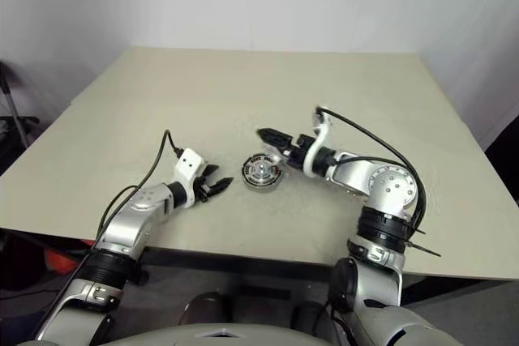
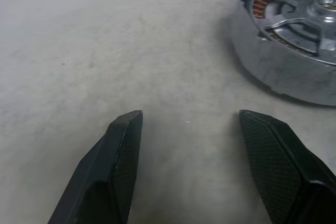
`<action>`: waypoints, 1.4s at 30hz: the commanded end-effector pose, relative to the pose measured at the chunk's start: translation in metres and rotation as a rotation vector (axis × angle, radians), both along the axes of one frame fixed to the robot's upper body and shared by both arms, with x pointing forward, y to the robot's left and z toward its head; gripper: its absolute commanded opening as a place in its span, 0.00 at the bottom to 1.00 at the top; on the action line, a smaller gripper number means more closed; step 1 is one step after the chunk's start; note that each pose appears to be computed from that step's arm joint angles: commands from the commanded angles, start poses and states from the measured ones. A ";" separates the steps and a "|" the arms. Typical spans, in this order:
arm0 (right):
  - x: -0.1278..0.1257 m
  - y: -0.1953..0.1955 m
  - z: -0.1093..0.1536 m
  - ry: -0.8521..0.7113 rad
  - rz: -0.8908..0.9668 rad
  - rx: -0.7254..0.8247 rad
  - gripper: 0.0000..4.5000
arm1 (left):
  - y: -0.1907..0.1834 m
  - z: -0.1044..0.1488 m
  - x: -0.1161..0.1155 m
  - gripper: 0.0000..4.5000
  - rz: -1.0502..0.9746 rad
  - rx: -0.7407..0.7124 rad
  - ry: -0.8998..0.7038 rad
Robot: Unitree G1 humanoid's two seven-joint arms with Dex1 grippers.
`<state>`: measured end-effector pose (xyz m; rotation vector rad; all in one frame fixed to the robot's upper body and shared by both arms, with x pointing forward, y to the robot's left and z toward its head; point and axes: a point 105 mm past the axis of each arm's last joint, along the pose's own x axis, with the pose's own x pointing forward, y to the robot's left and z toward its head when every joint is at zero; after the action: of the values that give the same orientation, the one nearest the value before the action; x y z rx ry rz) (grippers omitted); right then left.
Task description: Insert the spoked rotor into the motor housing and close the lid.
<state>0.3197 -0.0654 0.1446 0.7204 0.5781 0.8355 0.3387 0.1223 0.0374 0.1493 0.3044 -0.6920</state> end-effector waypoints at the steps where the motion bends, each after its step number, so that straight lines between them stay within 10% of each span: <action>1: -0.004 0.002 0.006 -0.047 0.021 -0.019 0.99 | 0.007 0.008 0.004 0.69 0.016 0.012 -0.040; 7: 0.007 -0.013 -0.005 -0.159 -0.012 -0.201 0.99 | 0.002 0.007 -0.001 0.69 0.005 -0.006 -0.031; 12: 0.024 -0.029 -0.013 -0.596 -0.010 -0.576 0.99 | 0.005 0.007 0.001 0.69 0.012 -0.003 -0.032; 18: 0.016 -0.005 0.000 -0.864 0.099 -0.543 0.99 | 0.010 0.012 0.006 0.69 0.007 -0.001 -0.036; 42: 0.011 0.002 -0.073 -0.761 0.233 -0.607 0.99 | 0.006 0.050 -0.009 0.69 -0.188 -0.082 -0.059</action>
<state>0.3295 -0.0661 0.0660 -0.2309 0.2237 0.9894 0.3276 0.1299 0.0690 0.1017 0.2697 -0.8672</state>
